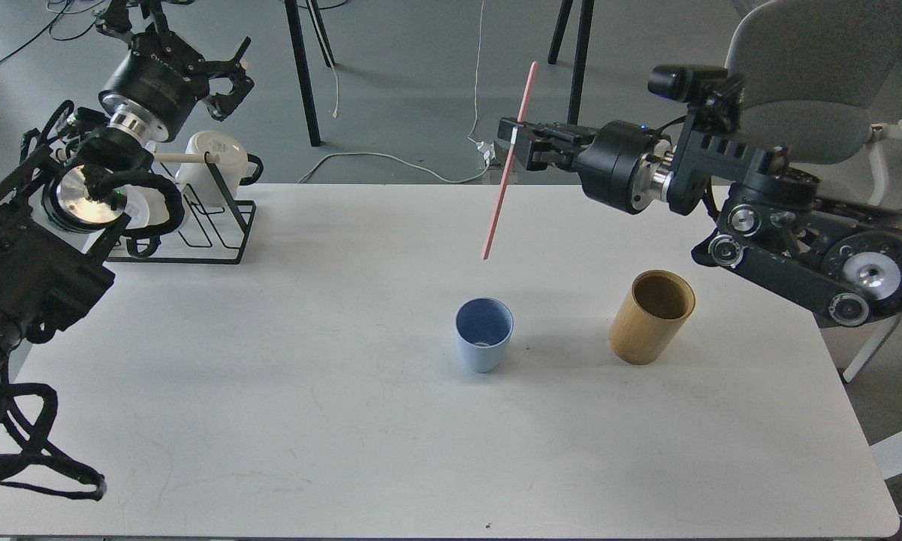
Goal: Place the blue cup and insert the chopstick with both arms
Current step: 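Move the straw over the blue cup and lower it in, then hold the straw in the blue cup, then release and withdraw right gripper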
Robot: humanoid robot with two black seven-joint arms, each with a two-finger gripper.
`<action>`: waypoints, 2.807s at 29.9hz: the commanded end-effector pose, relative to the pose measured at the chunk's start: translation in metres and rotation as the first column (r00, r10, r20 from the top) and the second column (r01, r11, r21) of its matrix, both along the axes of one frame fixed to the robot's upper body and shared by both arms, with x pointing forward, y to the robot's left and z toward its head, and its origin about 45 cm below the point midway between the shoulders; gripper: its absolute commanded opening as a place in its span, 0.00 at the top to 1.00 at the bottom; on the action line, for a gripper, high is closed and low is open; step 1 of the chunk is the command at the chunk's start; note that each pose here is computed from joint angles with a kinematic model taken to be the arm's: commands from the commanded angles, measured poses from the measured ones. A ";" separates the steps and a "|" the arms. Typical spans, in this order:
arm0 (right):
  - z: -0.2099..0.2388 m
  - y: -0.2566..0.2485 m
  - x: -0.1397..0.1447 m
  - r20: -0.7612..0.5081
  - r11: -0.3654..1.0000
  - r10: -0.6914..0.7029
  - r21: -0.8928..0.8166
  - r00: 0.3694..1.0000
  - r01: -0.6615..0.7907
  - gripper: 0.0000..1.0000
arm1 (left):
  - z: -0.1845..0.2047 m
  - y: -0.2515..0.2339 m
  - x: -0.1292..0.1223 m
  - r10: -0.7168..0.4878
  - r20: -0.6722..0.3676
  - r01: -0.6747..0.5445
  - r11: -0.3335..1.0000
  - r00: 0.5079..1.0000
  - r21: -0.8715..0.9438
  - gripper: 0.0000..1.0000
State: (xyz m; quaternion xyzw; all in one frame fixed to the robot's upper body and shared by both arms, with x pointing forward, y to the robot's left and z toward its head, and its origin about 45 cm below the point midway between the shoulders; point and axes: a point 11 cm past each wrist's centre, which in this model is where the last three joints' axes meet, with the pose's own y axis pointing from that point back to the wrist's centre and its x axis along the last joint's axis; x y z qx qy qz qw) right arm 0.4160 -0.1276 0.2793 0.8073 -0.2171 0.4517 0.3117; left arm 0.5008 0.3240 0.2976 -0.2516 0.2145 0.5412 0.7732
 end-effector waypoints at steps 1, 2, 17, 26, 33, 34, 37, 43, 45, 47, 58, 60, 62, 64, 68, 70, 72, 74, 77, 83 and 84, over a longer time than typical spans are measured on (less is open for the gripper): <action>-0.028 0.009 -0.008 -0.047 0.998 0.024 -0.050 0.999 -0.026 0.99 | -0.001 0.000 0.000 0.000 -0.002 0.000 1.000 1.000 0.001 0.00; -0.034 0.008 -0.009 -0.054 0.997 0.027 -0.066 0.998 -0.031 0.99 | 0.000 0.001 0.000 0.002 0.000 -0.002 1.000 1.000 0.001 0.00; -0.070 0.000 -0.025 -0.121 0.994 0.023 -0.100 0.992 -0.035 0.93 | -0.003 0.003 -0.001 0.003 -0.005 -0.003 1.000 1.000 0.010 0.00; -0.087 -0.009 -0.028 -0.155 0.995 -0.011 -0.101 0.988 -0.004 0.65 | -0.002 0.004 -0.001 0.007 -0.004 -0.007 1.000 1.000 0.011 0.00; -0.081 -0.011 -0.026 -0.149 0.997 -0.016 -0.078 0.989 0.005 0.35 | -0.003 0.004 -0.002 0.006 -0.006 -0.006 1.000 1.000 0.011 0.00; -0.081 -0.011 -0.026 -0.149 0.997 -0.017 -0.076 0.989 0.006 0.35 | -0.003 0.004 -0.002 0.006 -0.006 -0.006 1.000 1.000 0.011 0.00; -0.085 -0.012 -0.028 -0.158 0.997 -0.018 -0.077 0.987 0.005 0.35 | -0.003 0.004 -0.002 0.006 -0.006 -0.006 1.000 1.000 0.011 0.00; -0.091 -0.013 -0.032 -0.166 0.995 -0.012 -0.095 0.986 -0.004 0.59 | -0.004 0.005 -0.002 0.008 -0.007 -0.008 1.000 1.000 0.012 0.00; -0.092 -0.014 -0.032 -0.166 0.995 -0.012 -0.099 0.986 -0.005 0.74 | -0.004 0.005 -0.002 0.008 -0.007 -0.008 1.000 1.000 0.012 0.00; -0.092 -0.014 -0.032 -0.167 0.995 -0.011 -0.100 0.986 -0.006 0.78 | -0.004 0.005 -0.002 0.008 -0.007 -0.008 1.000 1.000 0.012 0.00; -0.089 -0.011 -0.031 -0.165 0.997 -0.013 -0.083 0.986 -0.001 0.48 | -0.004 0.005 -0.002 0.008 -0.007 -0.008 1.000 1.000 0.012 0.00; -0.090 -0.011 -0.031 -0.166 0.996 -0.012 -0.085 0.986 -0.002 0.58 | -0.004 0.005 -0.002 0.008 -0.007 -0.008 1.000 1.000 0.012 0.00; -0.091 -0.010 -0.032 -0.167 0.996 -0.005 -0.092 0.986 -0.010 0.76 | -0.003 0.006 -0.002 0.009 -0.007 -0.009 1.000 1.000 0.013 0.00; -0.091 -0.010 -0.033 -0.169 0.995 -0.004 -0.095 0.986 -0.012 0.87 | -0.002 0.008 -0.002 0.012 -0.006 -0.012 1.000 1.000 0.016 0.00; -0.092 -0.010 -0.033 -0.170 0.995 -0.002 -0.099 0.985 -0.015 0.95 | -0.002 0.009 -0.002 0.014 -0.006 -0.013 1.000 1.000 0.017 0.00; -0.093 -0.010 -0.034 -0.172 0.995 -0.002 -0.099 0.985 -0.015 0.95 | -0.002 0.009 -0.002 0.014 -0.006 -0.013 1.000 1.000 0.017 0.00; -0.094 -0.010 -0.034 -0.173 0.995 -0.002 -0.101 0.985 -0.016 0.96 | -0.002 0.009 -0.002 0.014 -0.006 -0.013 1.000 1.000 0.017 0.00; -0.094 -0.010 -0.034 -0.174 0.995 -0.004 -0.098 0.985 -0.014 0.95 | -0.002 0.009 -0.002 0.014 -0.006 -0.013 1.000 1.000 0.017 0.00; -0.093 -0.010 -0.033 -0.172 0.995 -0.005 -0.094 0.985 -0.012 0.79 | -0.002 0.010 -0.002 0.015 -0.005 -0.015 1.000 1.000 0.018 0.00; -0.091 -0.010 -0.032 -0.173 0.996 -0.009 -0.085 0.985 -0.005 0.63 | -0.002 0.011 -0.003 0.016 -0.006 -0.016 1.000 1.000 0.020 0.00; -0.091 -0.010 -0.032 -0.173 0.996 -0.009 -0.085 0.985 -0.005 0.61 | -0.002 0.012 -0.003 0.017 -0.008 -0.017 1.000 1.000 0.022 0.00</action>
